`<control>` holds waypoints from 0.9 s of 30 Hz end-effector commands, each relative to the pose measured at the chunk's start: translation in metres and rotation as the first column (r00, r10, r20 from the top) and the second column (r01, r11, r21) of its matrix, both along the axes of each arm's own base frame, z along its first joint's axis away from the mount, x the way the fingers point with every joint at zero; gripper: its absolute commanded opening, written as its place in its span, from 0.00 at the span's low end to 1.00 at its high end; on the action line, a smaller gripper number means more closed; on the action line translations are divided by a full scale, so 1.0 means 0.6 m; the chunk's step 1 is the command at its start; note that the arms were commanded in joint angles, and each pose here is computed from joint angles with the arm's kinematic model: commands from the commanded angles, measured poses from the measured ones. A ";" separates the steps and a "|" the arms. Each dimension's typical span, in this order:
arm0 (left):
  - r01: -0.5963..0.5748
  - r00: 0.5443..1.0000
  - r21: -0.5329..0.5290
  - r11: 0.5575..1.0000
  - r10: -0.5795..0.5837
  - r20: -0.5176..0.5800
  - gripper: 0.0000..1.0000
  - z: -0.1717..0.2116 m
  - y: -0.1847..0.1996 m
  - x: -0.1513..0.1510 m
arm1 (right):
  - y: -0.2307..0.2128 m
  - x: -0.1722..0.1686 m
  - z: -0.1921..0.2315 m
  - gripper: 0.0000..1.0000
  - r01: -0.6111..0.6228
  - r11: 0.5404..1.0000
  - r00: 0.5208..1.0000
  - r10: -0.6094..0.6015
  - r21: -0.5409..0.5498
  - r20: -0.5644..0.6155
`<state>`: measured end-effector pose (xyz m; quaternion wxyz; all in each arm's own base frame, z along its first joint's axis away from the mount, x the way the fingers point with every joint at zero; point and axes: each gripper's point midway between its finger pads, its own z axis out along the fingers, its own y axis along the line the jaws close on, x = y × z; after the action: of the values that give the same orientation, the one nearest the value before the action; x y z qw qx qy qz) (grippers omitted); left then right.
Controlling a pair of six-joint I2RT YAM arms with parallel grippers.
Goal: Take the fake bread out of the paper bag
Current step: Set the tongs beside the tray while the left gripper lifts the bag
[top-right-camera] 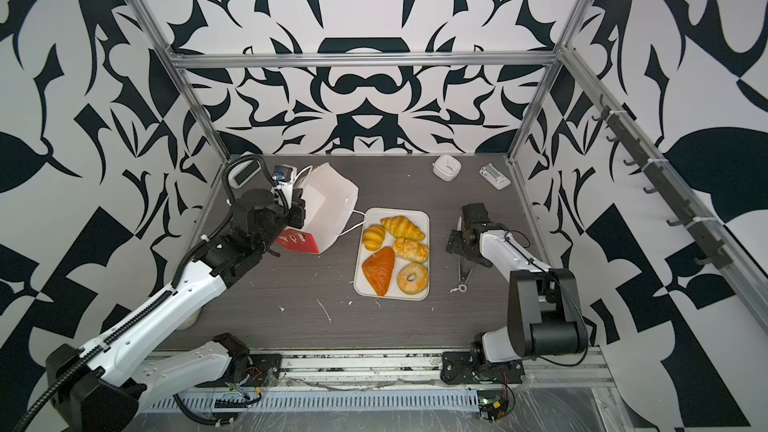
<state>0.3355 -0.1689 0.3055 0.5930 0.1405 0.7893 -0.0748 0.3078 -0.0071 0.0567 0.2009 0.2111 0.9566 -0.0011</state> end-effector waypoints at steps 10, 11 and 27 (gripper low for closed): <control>0.044 0.999 -0.331 0.943 -0.050 -0.012 0.08 0.094 -0.057 0.023 | -0.008 -0.020 0.058 0.97 0.008 1.000 0.996 -0.006 -0.022 0.092; 0.048 0.998 -0.361 0.931 -0.061 -0.025 0.08 0.094 -0.064 0.026 | -0.008 -0.021 0.058 0.97 0.005 1.000 0.995 -0.003 -0.019 0.095; 0.027 0.993 -0.424 0.905 -0.072 -0.091 0.08 0.060 -0.108 0.077 | 0.011 -0.013 0.036 0.97 -0.036 0.999 0.996 0.033 0.031 0.086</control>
<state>0.3752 -0.2293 0.3180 0.5432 0.0359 0.8009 -0.2493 0.2957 -0.0026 0.0767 0.2301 0.2038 0.9514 0.0197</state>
